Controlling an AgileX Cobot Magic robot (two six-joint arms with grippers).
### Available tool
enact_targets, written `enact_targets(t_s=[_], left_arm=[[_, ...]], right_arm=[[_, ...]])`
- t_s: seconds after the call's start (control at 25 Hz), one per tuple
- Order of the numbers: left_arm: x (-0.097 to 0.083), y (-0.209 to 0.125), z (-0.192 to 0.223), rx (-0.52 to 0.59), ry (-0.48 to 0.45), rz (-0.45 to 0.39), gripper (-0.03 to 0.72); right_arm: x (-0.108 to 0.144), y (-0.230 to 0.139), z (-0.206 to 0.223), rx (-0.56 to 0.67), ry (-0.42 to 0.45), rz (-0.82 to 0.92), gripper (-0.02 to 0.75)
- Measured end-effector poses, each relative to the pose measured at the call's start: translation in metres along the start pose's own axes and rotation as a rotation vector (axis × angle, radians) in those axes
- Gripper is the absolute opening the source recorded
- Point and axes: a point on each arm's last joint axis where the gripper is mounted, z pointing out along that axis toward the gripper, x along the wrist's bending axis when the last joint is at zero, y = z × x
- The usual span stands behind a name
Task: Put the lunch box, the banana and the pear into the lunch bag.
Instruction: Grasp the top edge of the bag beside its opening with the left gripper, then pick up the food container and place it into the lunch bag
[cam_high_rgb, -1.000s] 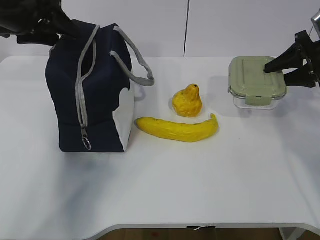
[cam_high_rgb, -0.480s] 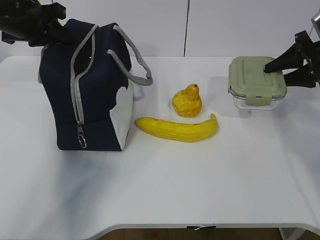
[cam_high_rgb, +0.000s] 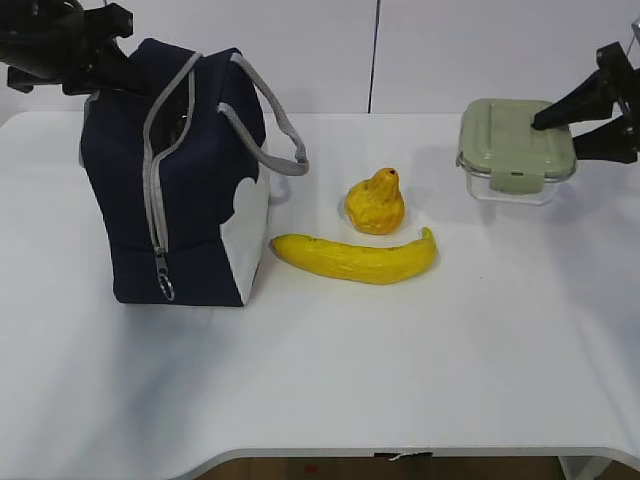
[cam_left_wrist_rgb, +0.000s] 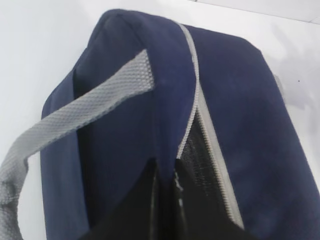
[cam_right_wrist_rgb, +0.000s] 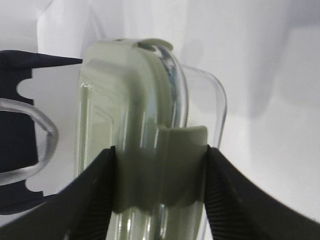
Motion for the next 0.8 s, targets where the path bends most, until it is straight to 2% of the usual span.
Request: enact_targets(t_s=[0.2,0.44,0.6,0.8], left_arm=[[-0.005,-0.001,0.001,0.007,-0.011,-0.025,-0.005],[-0.033,-0.005,-0.011,0.015,-0.040,0.007,-0.005],[-0.044,-0.006,-0.018,0.014,-0.033,0.015,-0.005],[-0.054,-0.007,-0.024,0.010,-0.038,0.002,-0.005]], right_arm=[[0.020,-0.001,-0.015,-0.033,0.005,0.004,0.398],[0.047,-0.004,-0.032,-0.065,0.013,-0.004,0.398],[0.079,-0.008,-0.031,-0.057,0.028,-0.053,0.398],[0.128,-0.016,-0.006,0.007,0.082,-0.124,0.396]])
